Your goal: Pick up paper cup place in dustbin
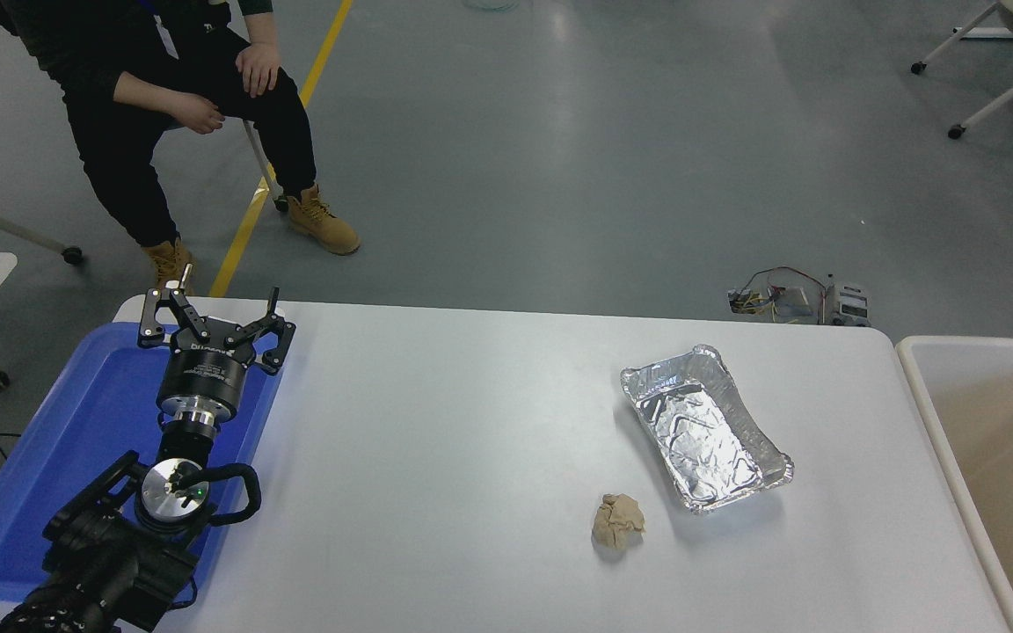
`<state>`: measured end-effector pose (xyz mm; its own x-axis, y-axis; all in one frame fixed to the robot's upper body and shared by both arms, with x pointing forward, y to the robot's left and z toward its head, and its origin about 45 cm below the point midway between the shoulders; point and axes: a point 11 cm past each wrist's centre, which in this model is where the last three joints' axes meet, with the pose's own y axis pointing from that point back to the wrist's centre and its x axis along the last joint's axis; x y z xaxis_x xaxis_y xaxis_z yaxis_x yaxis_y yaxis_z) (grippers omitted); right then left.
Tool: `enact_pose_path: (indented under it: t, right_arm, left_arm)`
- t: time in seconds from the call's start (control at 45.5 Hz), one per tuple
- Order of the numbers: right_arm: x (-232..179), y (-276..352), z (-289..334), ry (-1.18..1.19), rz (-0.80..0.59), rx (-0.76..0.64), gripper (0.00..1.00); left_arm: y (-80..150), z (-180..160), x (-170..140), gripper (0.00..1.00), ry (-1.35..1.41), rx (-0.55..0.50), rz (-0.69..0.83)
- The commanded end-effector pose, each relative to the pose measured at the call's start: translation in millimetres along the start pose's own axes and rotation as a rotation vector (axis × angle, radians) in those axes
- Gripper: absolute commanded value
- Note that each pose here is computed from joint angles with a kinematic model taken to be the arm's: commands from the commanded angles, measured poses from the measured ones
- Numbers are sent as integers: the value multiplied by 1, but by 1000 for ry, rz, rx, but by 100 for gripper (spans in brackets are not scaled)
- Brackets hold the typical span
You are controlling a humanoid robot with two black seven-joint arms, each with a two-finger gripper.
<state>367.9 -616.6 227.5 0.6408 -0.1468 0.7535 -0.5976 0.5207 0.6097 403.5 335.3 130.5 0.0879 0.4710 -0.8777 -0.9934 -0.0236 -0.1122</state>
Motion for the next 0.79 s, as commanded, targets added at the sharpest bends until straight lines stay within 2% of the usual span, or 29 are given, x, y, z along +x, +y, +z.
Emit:
enact_pose_path:
  t: [0.0, 0.176, 0.396, 0.769]
  right_arm:
    - [-66, -18, 6, -46, 43, -55, 0]
    - [-104, -22, 5, -37, 50, -79, 0]
    - [-126, -23, 7, -49, 71, -89, 0]
    - [-134, -22, 9, -94, 104, -117, 0]
  left_arm:
    - [0, 0, 0, 100, 0, 0, -1]
    - [0, 0, 0, 100, 0, 0, 1]
    - [0, 0, 0, 100, 0, -2, 1]
    - [0, 0, 0, 100, 0, 0, 1]
